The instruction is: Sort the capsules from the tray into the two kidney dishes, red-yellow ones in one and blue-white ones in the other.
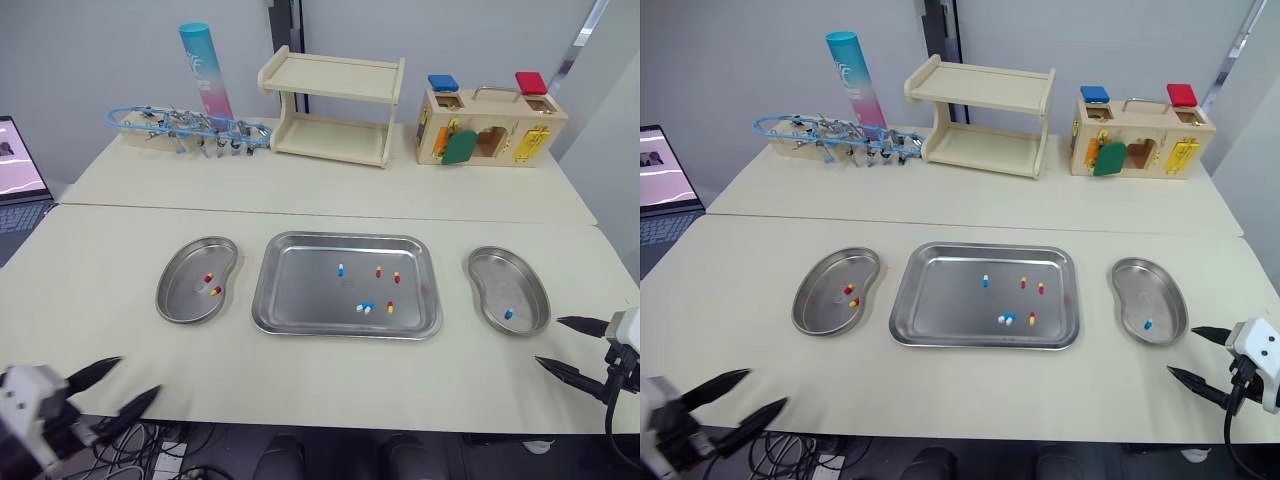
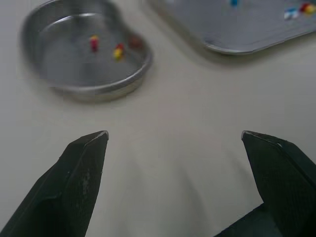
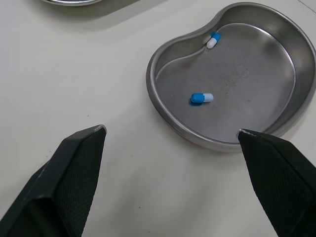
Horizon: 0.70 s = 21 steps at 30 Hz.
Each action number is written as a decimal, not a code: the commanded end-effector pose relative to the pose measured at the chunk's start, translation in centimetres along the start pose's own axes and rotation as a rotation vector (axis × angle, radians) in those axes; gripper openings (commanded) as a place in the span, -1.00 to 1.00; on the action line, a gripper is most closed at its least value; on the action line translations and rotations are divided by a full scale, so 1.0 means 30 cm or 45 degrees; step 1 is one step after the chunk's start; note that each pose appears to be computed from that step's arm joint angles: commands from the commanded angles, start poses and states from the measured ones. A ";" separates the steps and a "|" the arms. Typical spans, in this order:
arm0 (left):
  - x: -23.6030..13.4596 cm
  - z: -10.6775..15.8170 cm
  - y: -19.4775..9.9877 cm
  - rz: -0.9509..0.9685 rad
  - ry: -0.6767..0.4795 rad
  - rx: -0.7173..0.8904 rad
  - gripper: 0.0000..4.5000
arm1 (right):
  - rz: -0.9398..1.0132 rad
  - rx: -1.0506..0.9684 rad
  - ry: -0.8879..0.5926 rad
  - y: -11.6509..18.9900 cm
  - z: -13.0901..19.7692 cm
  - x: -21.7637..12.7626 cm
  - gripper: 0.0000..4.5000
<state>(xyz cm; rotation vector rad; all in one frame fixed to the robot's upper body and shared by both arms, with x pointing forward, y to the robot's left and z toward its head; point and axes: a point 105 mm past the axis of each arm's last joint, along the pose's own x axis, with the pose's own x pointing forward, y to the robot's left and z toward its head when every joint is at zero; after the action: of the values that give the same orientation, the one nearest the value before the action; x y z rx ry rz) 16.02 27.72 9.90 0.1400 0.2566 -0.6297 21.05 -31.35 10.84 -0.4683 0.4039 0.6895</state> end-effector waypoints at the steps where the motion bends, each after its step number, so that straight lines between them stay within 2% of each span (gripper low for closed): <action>1: 0.066 0.048 -0.108 -0.234 -0.104 0.050 0.99 | -0.063 -0.024 0.015 -0.032 0.003 -0.052 1.00; 8: 0.150 0.100 -0.137 -0.333 -0.268 0.123 0.99 | -0.109 -0.011 0.051 -0.039 -0.032 -0.100 1.00; 13: 0.179 0.090 -0.146 -0.357 -0.300 0.118 0.99 | -0.144 -0.028 0.086 -0.054 -0.052 -0.118 1.00; 17: 0.194 0.092 -0.124 -0.307 -0.336 0.131 0.99 | -0.119 -0.133 -0.028 -0.072 0.073 -0.068 1.00; 21: 0.194 0.089 -0.120 -0.291 -0.353 0.150 0.99 | 0.027 -0.240 -0.233 0.007 0.274 0.081 1.00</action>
<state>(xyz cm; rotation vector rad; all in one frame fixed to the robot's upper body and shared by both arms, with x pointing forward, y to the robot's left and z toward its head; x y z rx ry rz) 19.02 21.00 10.38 0.1186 -0.0143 -0.8841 23.87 -28.24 15.36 -0.5754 0.2267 0.7223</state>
